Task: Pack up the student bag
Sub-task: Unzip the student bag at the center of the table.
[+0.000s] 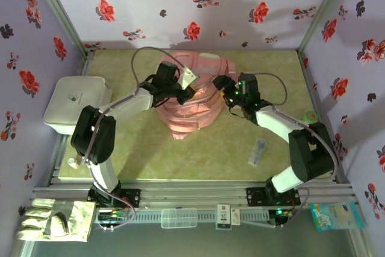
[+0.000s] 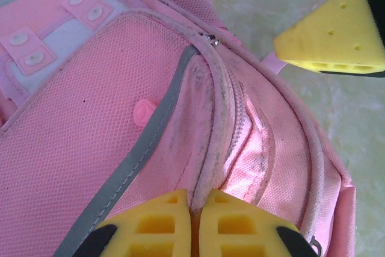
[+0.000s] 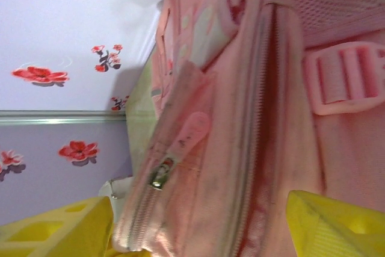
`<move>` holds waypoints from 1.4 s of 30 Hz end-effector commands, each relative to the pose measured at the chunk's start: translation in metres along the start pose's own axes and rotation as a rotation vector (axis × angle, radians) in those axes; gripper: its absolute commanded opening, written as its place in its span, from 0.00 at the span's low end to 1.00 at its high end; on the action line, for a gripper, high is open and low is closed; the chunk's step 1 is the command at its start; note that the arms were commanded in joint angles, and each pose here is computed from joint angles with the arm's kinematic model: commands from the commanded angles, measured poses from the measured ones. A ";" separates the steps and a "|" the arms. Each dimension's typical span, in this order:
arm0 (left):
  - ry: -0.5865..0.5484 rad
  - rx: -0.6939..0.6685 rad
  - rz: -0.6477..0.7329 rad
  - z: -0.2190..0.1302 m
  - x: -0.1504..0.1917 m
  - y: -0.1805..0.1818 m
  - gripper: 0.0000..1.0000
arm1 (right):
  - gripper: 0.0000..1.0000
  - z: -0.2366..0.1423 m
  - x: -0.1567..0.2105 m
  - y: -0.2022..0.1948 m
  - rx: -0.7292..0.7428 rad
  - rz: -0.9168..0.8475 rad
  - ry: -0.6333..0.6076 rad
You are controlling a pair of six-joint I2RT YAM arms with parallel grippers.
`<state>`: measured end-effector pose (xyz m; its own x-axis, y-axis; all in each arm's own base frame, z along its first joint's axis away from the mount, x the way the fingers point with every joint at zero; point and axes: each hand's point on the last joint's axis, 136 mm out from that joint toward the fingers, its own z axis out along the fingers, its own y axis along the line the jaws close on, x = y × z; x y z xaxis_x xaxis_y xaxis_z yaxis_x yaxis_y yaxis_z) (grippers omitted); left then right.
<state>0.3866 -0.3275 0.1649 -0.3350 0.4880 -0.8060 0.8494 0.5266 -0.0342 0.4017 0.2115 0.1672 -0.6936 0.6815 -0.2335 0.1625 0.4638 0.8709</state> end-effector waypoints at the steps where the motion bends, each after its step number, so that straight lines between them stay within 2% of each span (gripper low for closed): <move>1: -0.146 -0.024 0.024 -0.026 -0.045 0.003 0.00 | 0.76 0.005 0.002 -0.015 0.036 0.033 0.011; 6: -0.148 -0.002 0.031 -0.027 -0.044 -0.002 0.00 | 0.74 0.029 0.015 0.021 -0.107 0.033 0.134; 10: -0.123 0.005 0.030 -0.027 -0.036 -0.004 0.00 | 0.73 0.037 0.019 0.048 -0.188 0.006 0.166; 14: -0.095 -0.001 0.023 -0.028 -0.028 -0.004 0.05 | 0.73 0.038 0.022 0.059 -0.214 0.001 0.176; 16: -0.083 -0.020 0.009 -0.031 -0.024 -0.002 0.12 | 0.71 0.038 0.024 0.061 -0.223 0.003 0.186; 18: -0.070 -0.062 -0.021 -0.035 -0.020 0.004 0.24 | 0.71 0.035 0.024 0.061 -0.225 0.007 0.186; 20: -0.053 -0.115 -0.079 -0.043 -0.018 0.010 0.27 | 0.70 0.032 0.024 0.059 -0.220 0.012 0.180; 24: -0.015 -0.172 -0.192 -0.060 -0.003 0.012 0.43 | 0.65 0.033 0.027 0.058 -0.221 0.020 0.189; 28: 0.021 -0.190 -0.381 -0.074 0.020 0.004 0.54 | 0.59 0.036 0.031 0.063 -0.244 0.034 0.214; 33: 0.083 -0.118 -0.606 -0.064 0.049 -0.030 0.53 | 0.56 0.038 0.033 0.065 -0.248 0.034 0.219; 37: 0.084 -0.091 -0.648 -0.048 0.048 -0.042 0.47 | 0.54 0.041 0.035 0.066 -0.256 0.039 0.227; 42: 0.128 -0.136 -0.684 -0.029 0.057 -0.034 0.37 | 0.52 0.041 0.037 0.068 -0.265 0.046 0.236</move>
<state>0.3156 -0.2944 0.1383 -0.8079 0.1483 -0.5703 0.4374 0.7994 -0.4118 0.4138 0.2761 0.1698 -0.8209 0.5648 -0.0842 0.1198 0.3144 0.9417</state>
